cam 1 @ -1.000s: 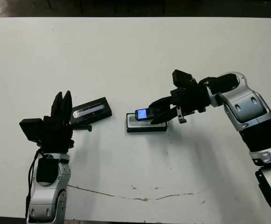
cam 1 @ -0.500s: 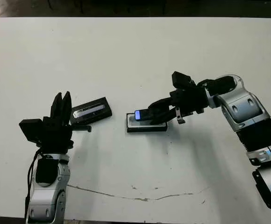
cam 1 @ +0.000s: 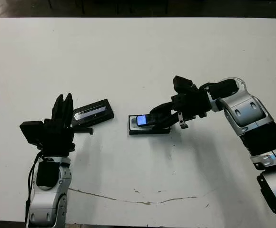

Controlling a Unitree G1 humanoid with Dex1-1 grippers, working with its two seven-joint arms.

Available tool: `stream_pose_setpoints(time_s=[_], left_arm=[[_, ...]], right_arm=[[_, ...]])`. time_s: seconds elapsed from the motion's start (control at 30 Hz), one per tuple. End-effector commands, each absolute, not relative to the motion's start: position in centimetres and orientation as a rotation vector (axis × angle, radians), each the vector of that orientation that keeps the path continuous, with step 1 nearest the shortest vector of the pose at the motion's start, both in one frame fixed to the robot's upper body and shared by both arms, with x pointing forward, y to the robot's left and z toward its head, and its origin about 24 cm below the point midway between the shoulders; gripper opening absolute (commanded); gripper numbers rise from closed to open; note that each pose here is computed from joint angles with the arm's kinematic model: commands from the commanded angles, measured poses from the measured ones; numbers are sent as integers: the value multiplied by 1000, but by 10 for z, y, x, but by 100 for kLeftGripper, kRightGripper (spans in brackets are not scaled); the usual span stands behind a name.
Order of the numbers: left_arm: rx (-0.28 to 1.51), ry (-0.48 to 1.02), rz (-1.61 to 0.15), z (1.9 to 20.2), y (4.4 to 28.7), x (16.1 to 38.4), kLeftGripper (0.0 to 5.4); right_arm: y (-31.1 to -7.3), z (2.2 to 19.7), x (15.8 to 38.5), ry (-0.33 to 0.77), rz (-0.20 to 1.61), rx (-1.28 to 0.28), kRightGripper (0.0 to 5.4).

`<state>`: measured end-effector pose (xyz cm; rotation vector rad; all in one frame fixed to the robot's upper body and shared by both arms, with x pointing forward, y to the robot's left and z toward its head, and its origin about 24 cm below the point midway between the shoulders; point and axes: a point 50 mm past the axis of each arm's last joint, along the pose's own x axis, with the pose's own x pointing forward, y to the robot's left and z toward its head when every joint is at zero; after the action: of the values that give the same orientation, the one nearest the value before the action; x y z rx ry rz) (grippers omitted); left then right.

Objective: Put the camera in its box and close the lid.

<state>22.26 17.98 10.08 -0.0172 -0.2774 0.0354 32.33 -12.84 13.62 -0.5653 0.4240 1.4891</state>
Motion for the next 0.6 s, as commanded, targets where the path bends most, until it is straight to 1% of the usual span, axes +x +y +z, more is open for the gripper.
stream_pose_setpoints(time_s=[0.03, 0.43, 0.6], left_arm=[[-10, -244, 46, 94, 184, 220, 0], [-14, -241, 50, 95, 182, 219, 0], [-14, -243, 45, 94, 182, 218, 0]], right_arm=[[-132, 129, 322, 457, 1494, -569, 48], [-130, 126, 320, 461, 1494, -611, 48], [-129, 122, 320, 481, 1503, -606, 48]])
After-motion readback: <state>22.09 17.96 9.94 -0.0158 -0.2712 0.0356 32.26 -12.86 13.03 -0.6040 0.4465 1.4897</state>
